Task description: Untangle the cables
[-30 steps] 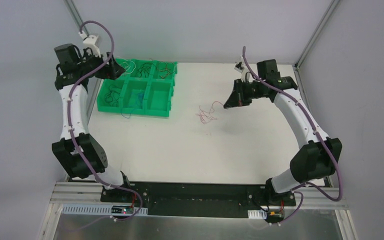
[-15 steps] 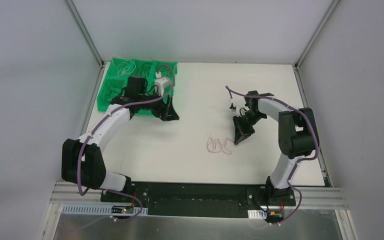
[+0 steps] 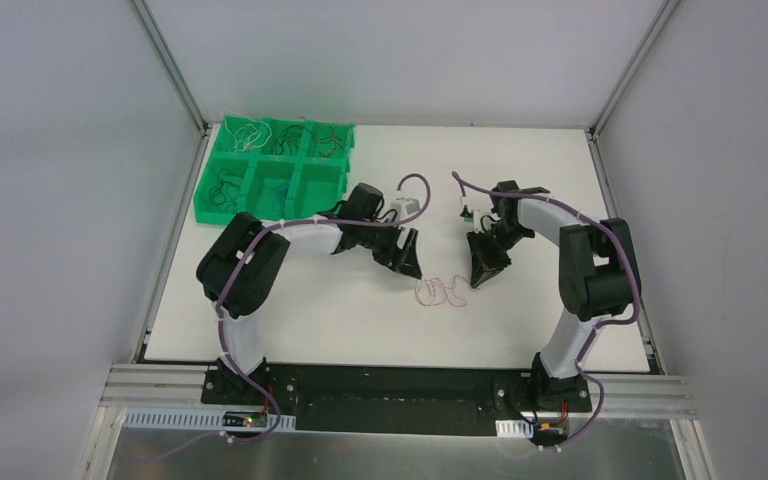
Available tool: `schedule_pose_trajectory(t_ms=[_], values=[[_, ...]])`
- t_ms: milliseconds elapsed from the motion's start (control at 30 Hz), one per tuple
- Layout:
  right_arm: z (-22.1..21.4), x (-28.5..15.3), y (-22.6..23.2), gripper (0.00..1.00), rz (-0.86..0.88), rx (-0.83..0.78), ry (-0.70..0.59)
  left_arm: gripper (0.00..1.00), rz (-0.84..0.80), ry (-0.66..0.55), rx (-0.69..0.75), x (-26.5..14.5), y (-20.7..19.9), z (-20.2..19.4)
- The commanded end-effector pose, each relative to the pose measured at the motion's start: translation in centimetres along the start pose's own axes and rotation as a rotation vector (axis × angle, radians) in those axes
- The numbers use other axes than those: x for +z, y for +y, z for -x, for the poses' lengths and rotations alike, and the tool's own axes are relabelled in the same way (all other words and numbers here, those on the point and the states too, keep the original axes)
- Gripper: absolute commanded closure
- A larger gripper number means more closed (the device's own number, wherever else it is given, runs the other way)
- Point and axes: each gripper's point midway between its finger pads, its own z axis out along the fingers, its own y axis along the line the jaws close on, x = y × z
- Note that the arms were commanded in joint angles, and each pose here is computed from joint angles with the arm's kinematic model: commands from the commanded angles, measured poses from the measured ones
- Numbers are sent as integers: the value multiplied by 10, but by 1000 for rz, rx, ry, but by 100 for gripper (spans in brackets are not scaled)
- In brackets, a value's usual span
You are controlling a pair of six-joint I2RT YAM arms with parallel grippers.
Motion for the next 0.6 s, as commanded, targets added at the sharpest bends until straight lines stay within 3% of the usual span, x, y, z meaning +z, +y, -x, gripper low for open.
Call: schedule_pose_trajectory(t_ms=[0,200,300,367,500,567], values=[[-1,-11,2,100,-24,-8,-27,21,-135,-64,88,27,-41,23],[0,-10,1,100,-26,1,-26,16,-204,-3,157,59,-61,-4],[4,-12,2,100,-28,7,-35,24,-158,19,150,72,-53,-14],[6,-14,0,100,-38,7,-42,40,-95,25,139,76,-42,-17],[7,-23,-13,100,-88,23,-69,97,-30,54,186,57,-37,-23],[10,-33,-26,100,-125,46,-107,100,-40,31,237,33,-43,-19]])
